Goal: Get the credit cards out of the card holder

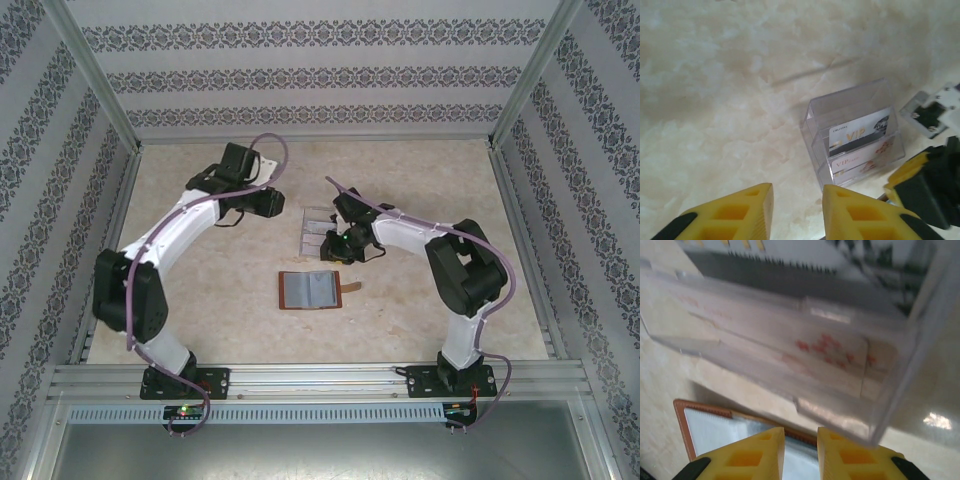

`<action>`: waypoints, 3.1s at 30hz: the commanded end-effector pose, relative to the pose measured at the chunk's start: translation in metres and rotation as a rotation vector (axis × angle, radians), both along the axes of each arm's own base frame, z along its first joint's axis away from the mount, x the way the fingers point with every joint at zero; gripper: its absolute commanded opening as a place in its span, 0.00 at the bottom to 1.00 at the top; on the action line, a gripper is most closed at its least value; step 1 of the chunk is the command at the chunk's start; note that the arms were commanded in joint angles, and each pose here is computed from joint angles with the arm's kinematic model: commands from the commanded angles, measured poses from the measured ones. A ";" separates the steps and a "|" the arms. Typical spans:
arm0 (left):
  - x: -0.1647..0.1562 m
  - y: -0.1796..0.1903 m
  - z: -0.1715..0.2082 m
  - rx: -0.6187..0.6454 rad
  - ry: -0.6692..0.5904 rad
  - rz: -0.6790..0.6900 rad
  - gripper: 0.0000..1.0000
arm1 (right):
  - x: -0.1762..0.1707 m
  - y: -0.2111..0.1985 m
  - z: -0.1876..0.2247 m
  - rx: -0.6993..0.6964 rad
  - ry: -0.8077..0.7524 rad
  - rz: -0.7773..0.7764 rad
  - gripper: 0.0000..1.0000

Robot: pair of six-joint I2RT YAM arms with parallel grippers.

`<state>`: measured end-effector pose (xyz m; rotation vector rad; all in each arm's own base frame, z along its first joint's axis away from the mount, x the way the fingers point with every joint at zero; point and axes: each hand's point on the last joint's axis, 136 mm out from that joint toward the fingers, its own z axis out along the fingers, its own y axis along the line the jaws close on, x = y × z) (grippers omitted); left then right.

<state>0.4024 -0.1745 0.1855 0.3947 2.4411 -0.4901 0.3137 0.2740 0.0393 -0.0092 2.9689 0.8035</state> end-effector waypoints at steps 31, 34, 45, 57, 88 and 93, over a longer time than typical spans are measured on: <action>-0.047 0.007 -0.014 -0.146 0.130 0.300 0.55 | 0.039 0.010 0.029 0.019 -0.098 0.017 0.26; -0.056 -0.012 -0.022 -0.136 0.168 0.275 0.54 | 0.034 0.008 0.040 0.040 -0.112 0.023 0.26; -0.099 -0.088 -0.066 -0.122 0.386 0.196 0.39 | 0.015 -0.036 0.047 0.074 -0.109 -0.028 0.26; -0.146 -0.125 -0.126 -0.089 0.598 0.167 0.22 | -0.007 -0.049 0.036 0.130 -0.051 -0.030 0.26; -0.170 -0.085 -0.163 0.087 0.647 0.215 0.09 | -0.057 -0.009 0.014 0.239 0.099 0.023 0.26; -0.171 -0.085 -0.164 0.083 0.648 0.211 0.09 | -0.061 -0.005 0.015 0.253 0.101 0.029 0.21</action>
